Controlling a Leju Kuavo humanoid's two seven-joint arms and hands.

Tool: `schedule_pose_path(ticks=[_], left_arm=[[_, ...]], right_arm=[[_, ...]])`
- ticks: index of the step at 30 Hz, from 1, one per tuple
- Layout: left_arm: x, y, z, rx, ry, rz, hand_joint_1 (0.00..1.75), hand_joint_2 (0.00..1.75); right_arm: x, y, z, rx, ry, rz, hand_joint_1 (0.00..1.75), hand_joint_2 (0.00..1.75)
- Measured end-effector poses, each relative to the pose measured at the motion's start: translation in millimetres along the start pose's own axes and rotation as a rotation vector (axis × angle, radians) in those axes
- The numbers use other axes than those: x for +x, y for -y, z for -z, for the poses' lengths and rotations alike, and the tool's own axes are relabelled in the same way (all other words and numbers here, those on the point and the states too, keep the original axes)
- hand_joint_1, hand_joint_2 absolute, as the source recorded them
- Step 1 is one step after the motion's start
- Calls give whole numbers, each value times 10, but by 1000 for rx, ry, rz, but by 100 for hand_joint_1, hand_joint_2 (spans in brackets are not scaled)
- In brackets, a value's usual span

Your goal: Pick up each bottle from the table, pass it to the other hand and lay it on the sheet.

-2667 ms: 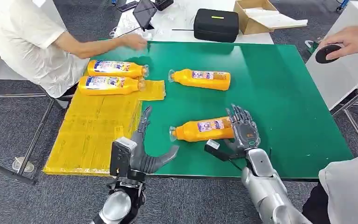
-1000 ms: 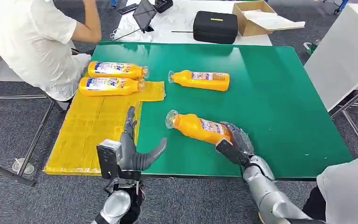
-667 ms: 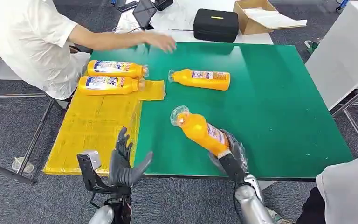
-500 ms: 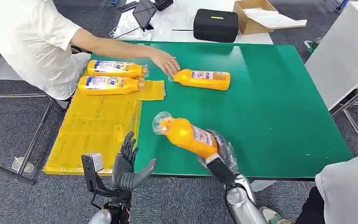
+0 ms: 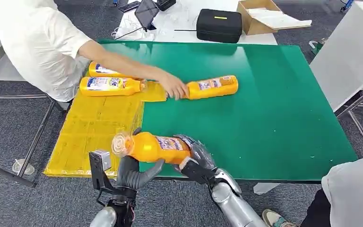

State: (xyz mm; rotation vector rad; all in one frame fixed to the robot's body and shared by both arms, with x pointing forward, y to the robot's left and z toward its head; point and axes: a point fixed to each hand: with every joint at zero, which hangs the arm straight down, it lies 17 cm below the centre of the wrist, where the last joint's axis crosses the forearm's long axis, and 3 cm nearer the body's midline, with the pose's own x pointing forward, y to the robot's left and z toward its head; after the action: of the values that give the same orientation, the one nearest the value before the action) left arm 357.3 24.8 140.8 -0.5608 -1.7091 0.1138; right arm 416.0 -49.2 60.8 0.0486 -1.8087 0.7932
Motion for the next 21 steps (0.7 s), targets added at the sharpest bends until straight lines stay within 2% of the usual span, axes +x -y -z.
schedule_pose_path(ticks=[7, 15, 16, 17, 18, 21], left_arm=[[113, 77, 114, -11, 38, -23, 0, 175], [158, 131, 159, -19, 47, -46, 0, 175], [158, 130, 159, -19, 47, -47, 7, 175], [157, 129, 160, -18, 46, -49, 150, 175], [155, 131, 163, -18, 42, -61, 175, 175], [145, 121, 178, -14, 30, -99, 175, 175]], right_arm=[[72, -272, 69, 92, 8, 13, 175, 175], [98, -409, 108, 129, 9, 17, 175, 175], [95, -415, 108, 131, 8, 17, 175, 175], [92, -418, 108, 133, 8, 17, 175, 175], [94, -426, 109, 136, 9, 17, 175, 175], [107, -453, 119, 150, 12, 20, 175, 175]])
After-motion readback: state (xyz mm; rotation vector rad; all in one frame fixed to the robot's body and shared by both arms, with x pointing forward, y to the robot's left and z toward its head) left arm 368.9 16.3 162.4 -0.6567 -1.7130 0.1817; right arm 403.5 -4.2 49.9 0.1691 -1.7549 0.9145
